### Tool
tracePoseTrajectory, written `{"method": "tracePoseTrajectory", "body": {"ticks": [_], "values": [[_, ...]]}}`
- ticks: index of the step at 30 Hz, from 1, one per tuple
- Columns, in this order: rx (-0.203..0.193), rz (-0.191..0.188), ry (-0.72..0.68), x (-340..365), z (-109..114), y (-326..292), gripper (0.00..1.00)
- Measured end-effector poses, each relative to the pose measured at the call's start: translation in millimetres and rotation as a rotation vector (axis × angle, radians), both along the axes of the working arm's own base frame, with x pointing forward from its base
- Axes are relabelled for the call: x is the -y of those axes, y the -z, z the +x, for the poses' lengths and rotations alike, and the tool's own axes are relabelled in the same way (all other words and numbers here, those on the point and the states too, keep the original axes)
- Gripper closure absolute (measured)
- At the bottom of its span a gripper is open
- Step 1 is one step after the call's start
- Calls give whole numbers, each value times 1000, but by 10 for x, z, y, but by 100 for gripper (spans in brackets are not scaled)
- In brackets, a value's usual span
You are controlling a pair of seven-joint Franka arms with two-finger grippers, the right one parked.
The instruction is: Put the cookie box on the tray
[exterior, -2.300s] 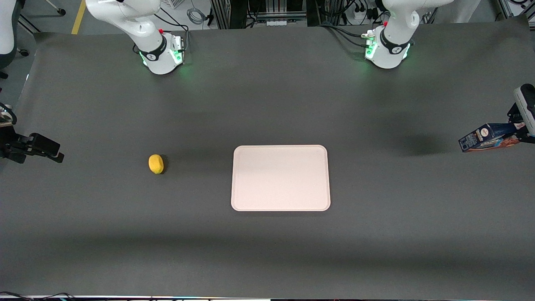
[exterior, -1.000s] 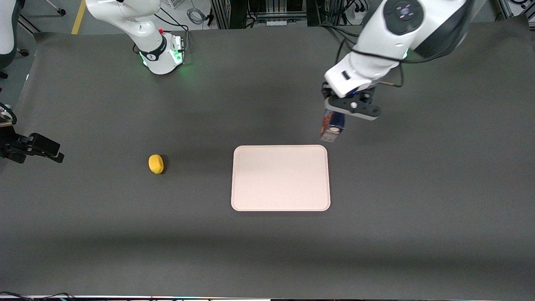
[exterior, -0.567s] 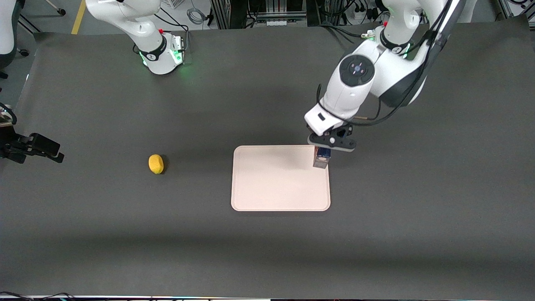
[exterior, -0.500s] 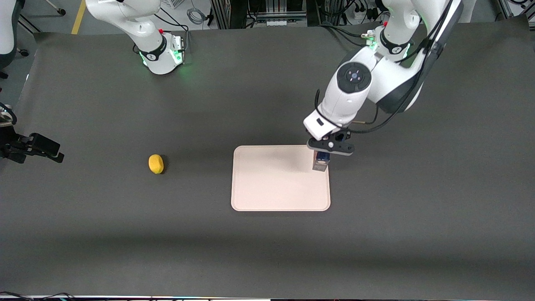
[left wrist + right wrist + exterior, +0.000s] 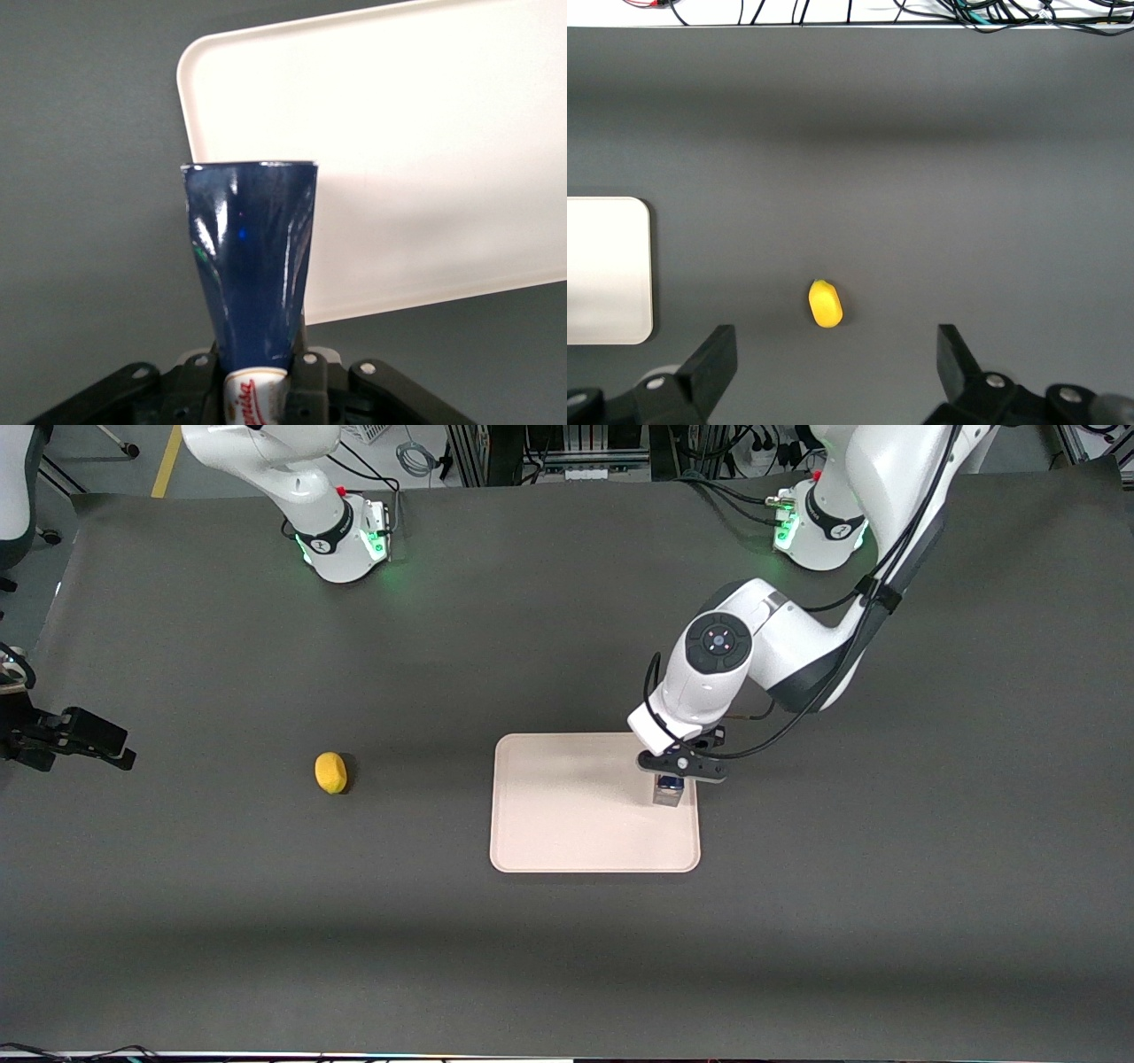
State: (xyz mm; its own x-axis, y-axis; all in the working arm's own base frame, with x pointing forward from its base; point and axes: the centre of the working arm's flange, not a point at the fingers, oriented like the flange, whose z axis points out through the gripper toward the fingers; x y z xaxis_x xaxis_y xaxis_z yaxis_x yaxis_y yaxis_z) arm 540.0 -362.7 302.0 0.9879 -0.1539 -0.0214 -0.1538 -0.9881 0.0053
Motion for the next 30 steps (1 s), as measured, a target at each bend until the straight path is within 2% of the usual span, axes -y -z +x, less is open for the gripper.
{"method": "tracePoseTrajectory", "body": {"ticks": [12,22,30], "values": [[-12,-9,-18,-32,218,231,74],[9,-13,-123,-127,379,158,74],[-2,-6,-167,-195,425,251,74]]}}
